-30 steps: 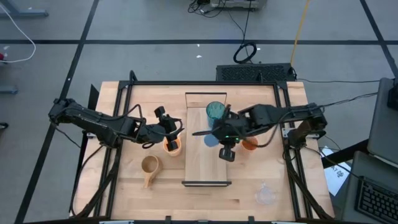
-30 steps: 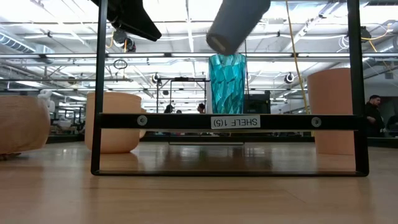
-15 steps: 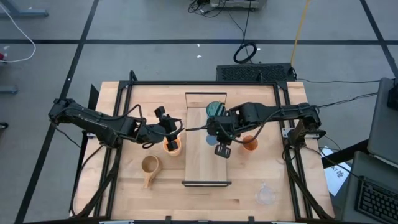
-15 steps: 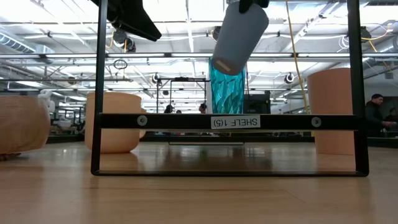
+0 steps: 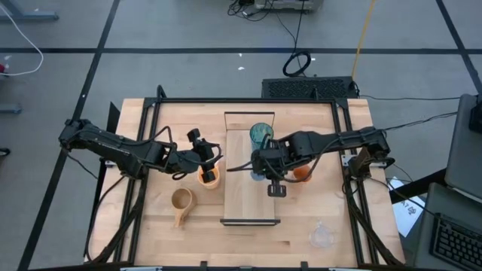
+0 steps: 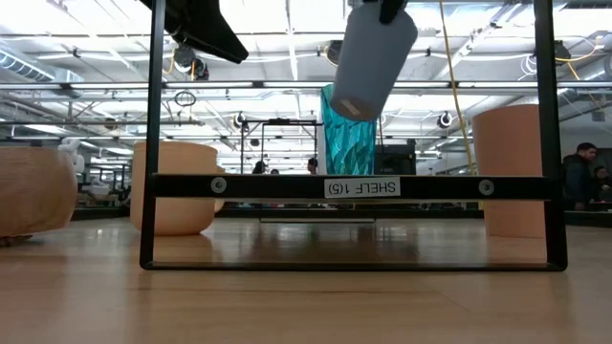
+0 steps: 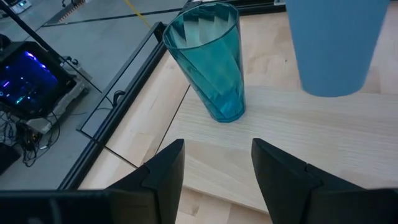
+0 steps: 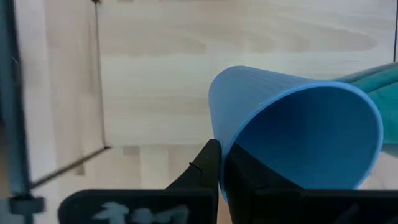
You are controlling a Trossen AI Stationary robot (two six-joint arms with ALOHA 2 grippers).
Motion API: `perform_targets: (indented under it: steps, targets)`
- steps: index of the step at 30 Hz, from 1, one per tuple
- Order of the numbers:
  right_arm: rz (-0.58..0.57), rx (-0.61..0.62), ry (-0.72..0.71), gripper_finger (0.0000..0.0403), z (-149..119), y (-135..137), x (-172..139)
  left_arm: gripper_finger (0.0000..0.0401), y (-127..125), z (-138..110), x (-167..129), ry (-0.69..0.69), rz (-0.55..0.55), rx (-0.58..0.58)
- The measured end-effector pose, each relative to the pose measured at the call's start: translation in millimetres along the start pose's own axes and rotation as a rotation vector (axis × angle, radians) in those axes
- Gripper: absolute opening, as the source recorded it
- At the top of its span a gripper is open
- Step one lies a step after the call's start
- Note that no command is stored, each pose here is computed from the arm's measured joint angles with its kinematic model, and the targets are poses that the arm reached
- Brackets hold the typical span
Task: Stack small to large cups/mugs on shelf
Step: Put the blue cup on the shelf
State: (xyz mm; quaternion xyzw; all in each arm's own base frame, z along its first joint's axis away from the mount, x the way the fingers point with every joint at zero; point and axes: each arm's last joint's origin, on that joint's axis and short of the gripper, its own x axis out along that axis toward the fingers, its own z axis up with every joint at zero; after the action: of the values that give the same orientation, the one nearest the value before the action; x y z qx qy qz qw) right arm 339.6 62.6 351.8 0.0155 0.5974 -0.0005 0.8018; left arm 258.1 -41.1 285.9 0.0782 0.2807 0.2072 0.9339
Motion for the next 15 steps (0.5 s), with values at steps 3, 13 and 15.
perform_targets:
  steps: [3,13,15]
  targets:
    - [-0.034,-0.075,0.021,0.0,-2.1,-1.0,9.2,0.0189,0.0,0.0,0.0,0.0,0.0,0.0]
    - [-0.04,-0.35,0.03,0.0,-5.1,5.2,35.7,0.0188,0.0,-0.2,0.0,0.002,-0.001,0.004]
    - [-0.043,-0.403,0.044,0.0,-7.7,7.3,42.4,0.0189,0.0,-0.2,0.0,0.002,-0.001,0.005]
